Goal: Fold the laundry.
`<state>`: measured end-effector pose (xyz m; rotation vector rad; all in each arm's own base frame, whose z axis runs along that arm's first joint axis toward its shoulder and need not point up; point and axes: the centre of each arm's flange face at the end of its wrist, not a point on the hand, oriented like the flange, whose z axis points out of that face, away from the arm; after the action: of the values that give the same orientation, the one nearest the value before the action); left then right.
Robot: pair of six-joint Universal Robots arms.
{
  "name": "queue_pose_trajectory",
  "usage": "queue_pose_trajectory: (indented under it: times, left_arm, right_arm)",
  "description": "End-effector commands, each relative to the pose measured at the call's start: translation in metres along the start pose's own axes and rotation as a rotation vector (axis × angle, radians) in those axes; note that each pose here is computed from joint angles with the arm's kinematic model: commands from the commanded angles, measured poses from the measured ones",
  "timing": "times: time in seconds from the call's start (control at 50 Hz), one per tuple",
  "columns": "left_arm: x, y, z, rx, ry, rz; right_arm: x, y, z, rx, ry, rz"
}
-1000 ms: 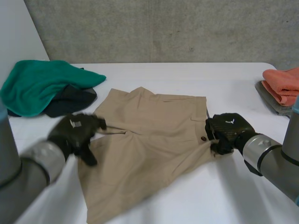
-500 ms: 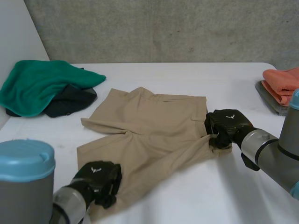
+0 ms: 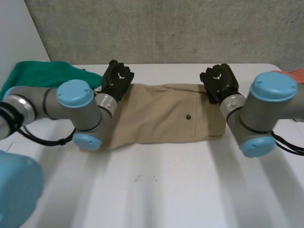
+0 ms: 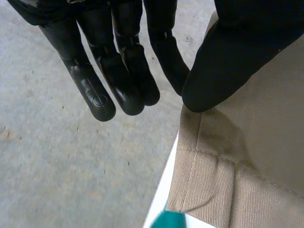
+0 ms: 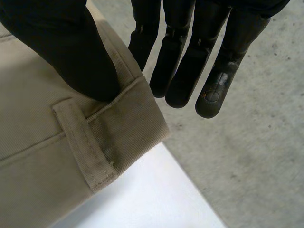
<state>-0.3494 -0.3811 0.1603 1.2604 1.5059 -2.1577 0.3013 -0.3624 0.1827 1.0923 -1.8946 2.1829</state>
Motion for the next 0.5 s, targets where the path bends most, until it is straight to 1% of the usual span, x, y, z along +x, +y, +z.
queue_pose_trajectory:
  times: [0.02,0.1,0.18,0.22,0.26,0.3,0.36,0.4,0.42,0.46,0.48,0.5]
  left_arm:
    - [0.024,0.034,0.043,0.094,-0.029,0.000]
    - [0.027,0.044,0.056,0.137,-0.084,-0.001]
    - [0.027,0.045,0.058,0.167,-0.121,-0.016]
    - [0.023,0.038,0.055,0.175,-0.126,-0.019]
    - [0.015,0.030,0.053,0.180,-0.133,-0.024]
    - [0.002,0.018,0.049,0.177,-0.138,-0.054]
    - [-0.012,0.003,0.036,0.149,-0.141,-0.153]
    - [-0.020,-0.006,0.027,0.135,-0.141,-0.218]
    - [-0.030,-0.016,0.016,0.130,-0.135,-0.292]
    - [-0.036,-0.024,0.005,0.122,-0.124,-0.356]
    - [-0.039,-0.030,-0.006,0.114,-0.106,-0.417]
    - [-0.040,-0.032,-0.012,0.109,-0.098,-0.448]
  right_arm:
    - [-0.024,0.035,0.055,0.085,0.067,-0.105]
    - [-0.035,0.055,0.072,0.107,0.073,-0.125]
    - [-0.041,0.063,0.077,0.111,0.062,-0.127]
    - [-0.040,0.060,0.076,0.115,0.057,-0.126]
    - [-0.032,0.046,0.071,0.121,0.064,-0.113]
    - [-0.025,0.036,0.066,0.123,0.069,-0.093]
    - [-0.006,0.015,0.049,0.116,0.076,-0.012]
    - [0.007,-0.007,0.030,0.109,0.060,0.078]
    - [0.009,-0.012,0.024,0.106,0.051,0.100]
    - [0.015,-0.023,0.004,0.054,0.019,0.179]
    - [0.015,-0.025,-0.002,0.031,0.003,0.204]
    - [0.015,-0.026,-0.008,0.005,-0.010,0.227]
